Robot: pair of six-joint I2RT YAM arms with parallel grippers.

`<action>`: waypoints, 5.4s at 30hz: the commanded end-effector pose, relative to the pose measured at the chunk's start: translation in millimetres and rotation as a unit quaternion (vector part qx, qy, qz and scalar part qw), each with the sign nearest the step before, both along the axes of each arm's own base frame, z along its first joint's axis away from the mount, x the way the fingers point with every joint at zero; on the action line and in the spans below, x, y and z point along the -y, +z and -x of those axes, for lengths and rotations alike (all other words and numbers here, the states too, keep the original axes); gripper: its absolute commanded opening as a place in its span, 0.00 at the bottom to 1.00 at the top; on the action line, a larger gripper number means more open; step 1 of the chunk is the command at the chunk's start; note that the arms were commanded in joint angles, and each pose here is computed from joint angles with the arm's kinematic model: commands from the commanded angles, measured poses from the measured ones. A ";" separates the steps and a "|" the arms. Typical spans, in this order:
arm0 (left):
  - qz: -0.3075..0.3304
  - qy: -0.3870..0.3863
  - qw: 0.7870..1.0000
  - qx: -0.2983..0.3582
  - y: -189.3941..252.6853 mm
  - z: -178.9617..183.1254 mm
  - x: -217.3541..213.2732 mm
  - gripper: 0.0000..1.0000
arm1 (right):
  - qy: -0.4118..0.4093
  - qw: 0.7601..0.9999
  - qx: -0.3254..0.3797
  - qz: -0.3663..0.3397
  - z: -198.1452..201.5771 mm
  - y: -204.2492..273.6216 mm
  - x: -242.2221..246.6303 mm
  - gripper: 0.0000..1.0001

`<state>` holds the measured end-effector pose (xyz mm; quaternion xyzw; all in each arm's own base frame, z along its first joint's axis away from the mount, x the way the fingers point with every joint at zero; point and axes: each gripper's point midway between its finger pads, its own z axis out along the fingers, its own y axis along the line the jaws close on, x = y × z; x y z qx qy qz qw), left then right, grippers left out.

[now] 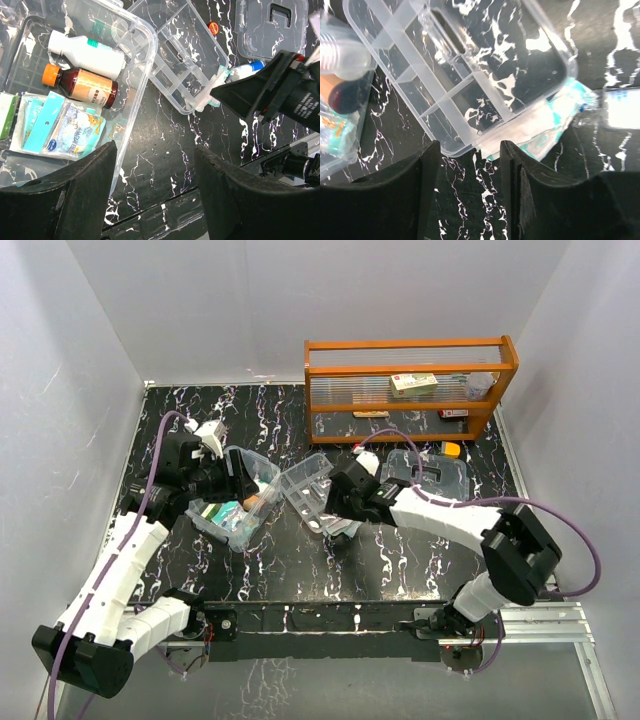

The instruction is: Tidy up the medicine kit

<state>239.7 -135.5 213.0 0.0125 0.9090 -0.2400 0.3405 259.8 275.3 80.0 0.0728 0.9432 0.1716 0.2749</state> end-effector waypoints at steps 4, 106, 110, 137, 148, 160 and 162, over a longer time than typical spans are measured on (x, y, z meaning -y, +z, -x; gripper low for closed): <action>-0.013 -0.002 0.999 0.044 32.0 2.8 -7.9 0.63 | -0.151 0.986 0.075 -0.010 -21.9 41.5 56.6 0.52; 0.044 0.012 0.980 0.193 83.7 0.4 -7.1 0.73 | 0.426 0.861 0.211 0.182 -113.1 9.3 -12.0 0.41; 0.039 0.014 0.980 0.196 85.8 1.3 -9.3 0.74 | 0.404 0.873 0.209 0.178 -116.5 18.1 -11.0 0.48; 0.038 0.014 0.981 0.190 85.1 8.3 -11.3 0.74 | 0.333 0.922 0.153 0.124 -108.8 -3.6 -16.4 0.11; 0.017 0.005 0.978 0.206 95.0 9.2 -15.6 0.77 | 0.061 0.988 0.118 0.078 -90.5 40.3 34.9 0.37; -0.058 0.107 0.970 0.209 118.7 3.6 -60.5 0.99 | -0.096 0.990 0.019 -0.100 4.2 20.8 66.8 0.40; -0.035 0.108 0.971 0.212 121.3 3.1 -54.8 0.99 | -0.095 0.987 0.006 -0.132 13.3 11.3 61.9 0.40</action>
